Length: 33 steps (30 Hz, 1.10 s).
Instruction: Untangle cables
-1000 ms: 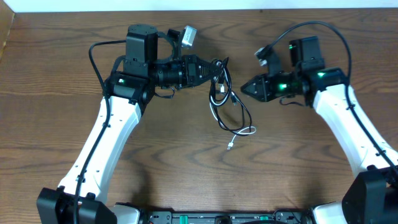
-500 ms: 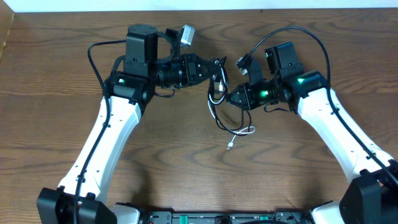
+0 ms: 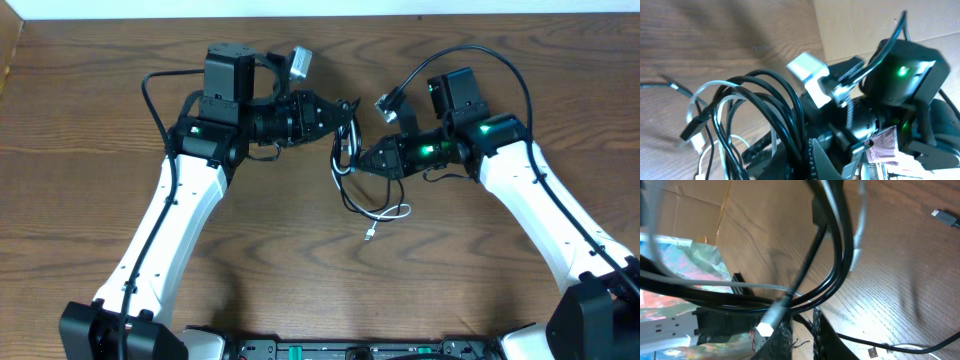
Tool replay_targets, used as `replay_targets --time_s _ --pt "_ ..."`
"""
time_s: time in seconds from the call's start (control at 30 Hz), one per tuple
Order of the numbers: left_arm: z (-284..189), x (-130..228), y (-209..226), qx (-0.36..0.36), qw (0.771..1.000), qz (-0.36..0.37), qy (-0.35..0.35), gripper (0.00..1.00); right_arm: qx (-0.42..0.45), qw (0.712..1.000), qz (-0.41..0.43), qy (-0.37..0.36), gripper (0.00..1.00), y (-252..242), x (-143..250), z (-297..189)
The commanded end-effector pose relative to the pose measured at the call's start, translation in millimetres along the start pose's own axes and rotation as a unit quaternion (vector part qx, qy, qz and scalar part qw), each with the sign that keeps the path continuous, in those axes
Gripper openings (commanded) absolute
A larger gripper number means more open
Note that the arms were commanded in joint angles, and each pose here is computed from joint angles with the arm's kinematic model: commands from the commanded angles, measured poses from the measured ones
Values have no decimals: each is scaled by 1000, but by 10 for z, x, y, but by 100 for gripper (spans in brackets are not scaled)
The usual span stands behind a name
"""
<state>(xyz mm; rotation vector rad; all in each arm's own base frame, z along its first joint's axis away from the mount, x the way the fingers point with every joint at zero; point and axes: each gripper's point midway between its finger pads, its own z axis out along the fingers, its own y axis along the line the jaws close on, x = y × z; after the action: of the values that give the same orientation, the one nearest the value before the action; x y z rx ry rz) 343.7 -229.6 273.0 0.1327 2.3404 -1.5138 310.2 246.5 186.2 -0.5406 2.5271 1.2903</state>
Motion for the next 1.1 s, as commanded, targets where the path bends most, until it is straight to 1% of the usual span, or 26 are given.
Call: replay_targets --time_s 0.0,0.17,0.43,0.57,0.67,0.77,0.87,1.07 --pt "15 61 77 -7 1000 4 10 8 -22 1000 5 -7 11 22 -40 -30" --pt "35 106 48 -1 1000 1 19 7 -13 999 -12 -28 10 27 -162 -5" --pt "51 139 10 7 1000 -1 27 7 67 996 4 -57 9 -141 -283 84" --pt "51 140 9 7 1000 -10 27 8 145 985 43 -77 7 -355 -315 118" --pt "51 144 2 9 999 -13 28 7 148 984 47 -87 5 -335 -366 215" --pt "45 179 -56 26 999 -15 39 7 151 982 56 -102 5 -361 -451 393" --pt "39 207 -109 41 998 -14 48 8 178 974 84 -109 5 -527 -459 479" --pt "27 214 -150 53 997 -11 52 7 213 964 124 -96 4 -856 -372 542"
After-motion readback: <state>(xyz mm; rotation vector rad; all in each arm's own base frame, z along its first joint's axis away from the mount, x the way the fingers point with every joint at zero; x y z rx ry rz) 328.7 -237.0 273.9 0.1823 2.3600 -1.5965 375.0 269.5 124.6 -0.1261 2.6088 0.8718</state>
